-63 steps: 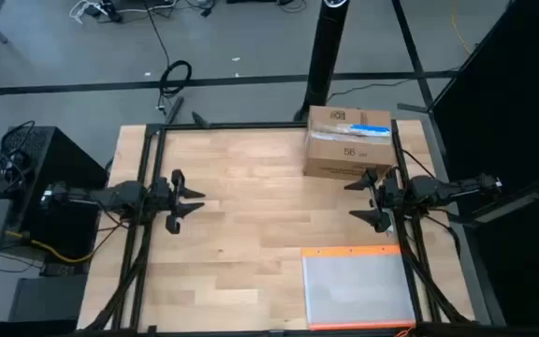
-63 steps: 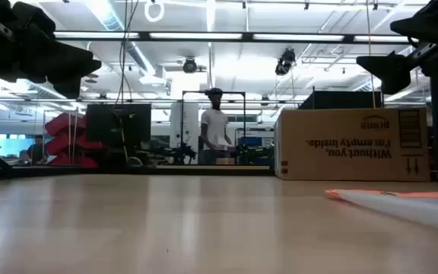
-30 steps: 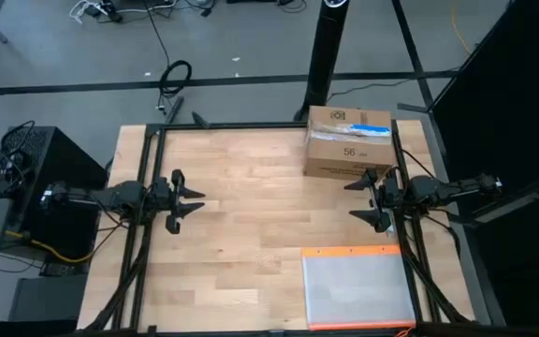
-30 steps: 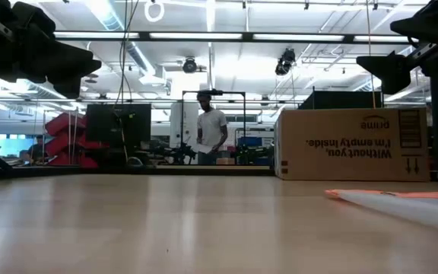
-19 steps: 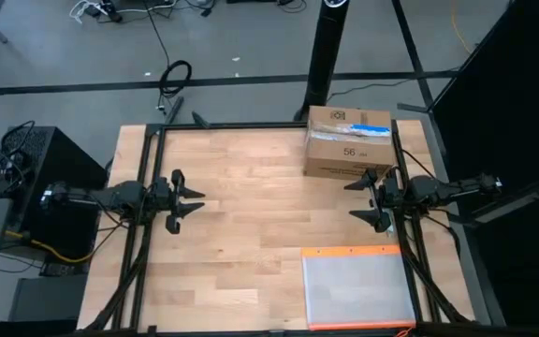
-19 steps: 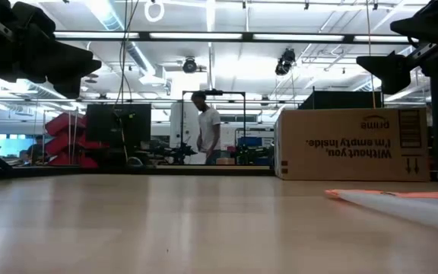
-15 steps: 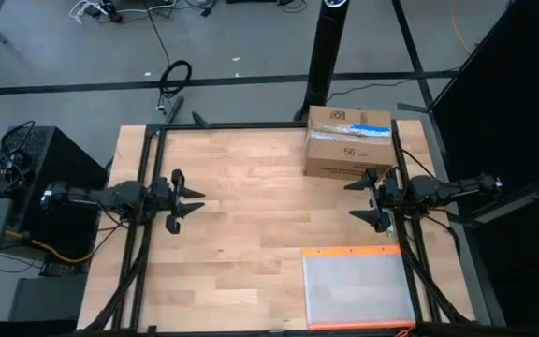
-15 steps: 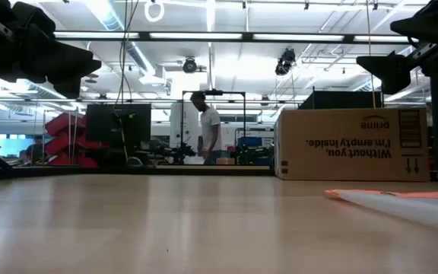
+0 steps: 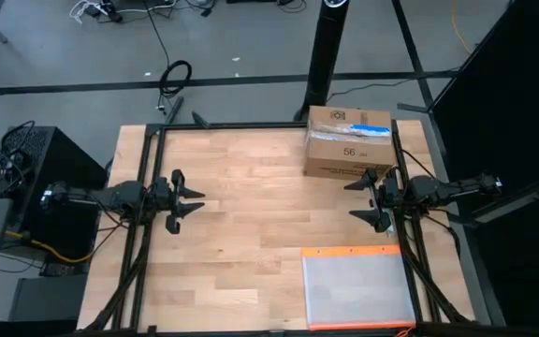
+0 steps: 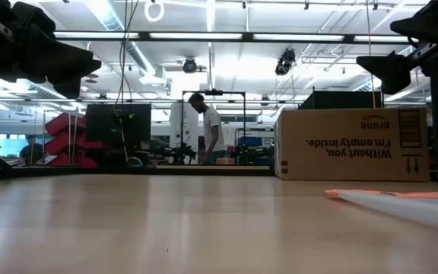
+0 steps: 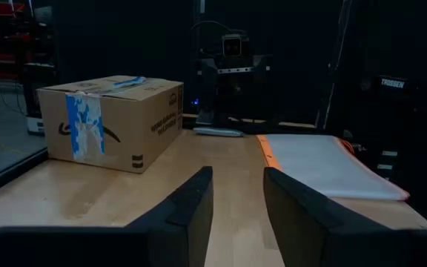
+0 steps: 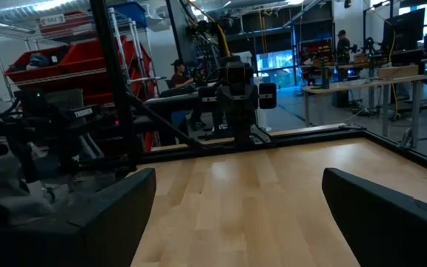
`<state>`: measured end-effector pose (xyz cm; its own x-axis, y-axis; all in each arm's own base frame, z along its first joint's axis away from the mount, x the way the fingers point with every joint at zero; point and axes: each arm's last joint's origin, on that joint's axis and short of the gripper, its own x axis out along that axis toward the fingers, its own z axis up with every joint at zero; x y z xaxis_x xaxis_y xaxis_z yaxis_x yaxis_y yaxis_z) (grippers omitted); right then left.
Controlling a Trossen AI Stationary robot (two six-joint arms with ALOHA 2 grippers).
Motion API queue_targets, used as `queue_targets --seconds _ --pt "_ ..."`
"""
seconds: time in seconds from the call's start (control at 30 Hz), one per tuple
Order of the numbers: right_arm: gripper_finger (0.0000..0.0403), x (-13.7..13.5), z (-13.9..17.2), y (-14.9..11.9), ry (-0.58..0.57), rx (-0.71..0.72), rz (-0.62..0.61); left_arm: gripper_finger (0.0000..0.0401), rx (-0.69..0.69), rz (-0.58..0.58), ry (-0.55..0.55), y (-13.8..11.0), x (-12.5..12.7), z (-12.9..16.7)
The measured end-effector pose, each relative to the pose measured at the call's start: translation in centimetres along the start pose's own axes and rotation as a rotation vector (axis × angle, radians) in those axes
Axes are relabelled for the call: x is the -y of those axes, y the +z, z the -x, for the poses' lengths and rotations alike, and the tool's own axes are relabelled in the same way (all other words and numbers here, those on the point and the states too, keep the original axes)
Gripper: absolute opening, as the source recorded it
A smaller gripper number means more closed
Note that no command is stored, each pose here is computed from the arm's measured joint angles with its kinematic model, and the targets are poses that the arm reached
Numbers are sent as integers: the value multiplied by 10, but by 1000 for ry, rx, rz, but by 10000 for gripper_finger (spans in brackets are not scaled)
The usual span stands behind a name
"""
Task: Unpack boxes
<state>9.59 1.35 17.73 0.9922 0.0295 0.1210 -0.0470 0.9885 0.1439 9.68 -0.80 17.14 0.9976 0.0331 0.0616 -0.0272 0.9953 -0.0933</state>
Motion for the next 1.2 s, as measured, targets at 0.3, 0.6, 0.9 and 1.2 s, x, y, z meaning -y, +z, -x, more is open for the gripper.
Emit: queue_targets --seconds 0.3,0.6,0.9,1.2 --pt "369 0 0 0 0 1 0 115 0 0 0 0 0 0" --pt "369 1 0 0 -28 3 40 114 0 0 0 0 0 0" --pt "369 3 0 1 -106 12 177 113 0 0 0 0 0 0" --pt "369 4 1 6 -168 50 315 116 0 0 0 0 0 0"
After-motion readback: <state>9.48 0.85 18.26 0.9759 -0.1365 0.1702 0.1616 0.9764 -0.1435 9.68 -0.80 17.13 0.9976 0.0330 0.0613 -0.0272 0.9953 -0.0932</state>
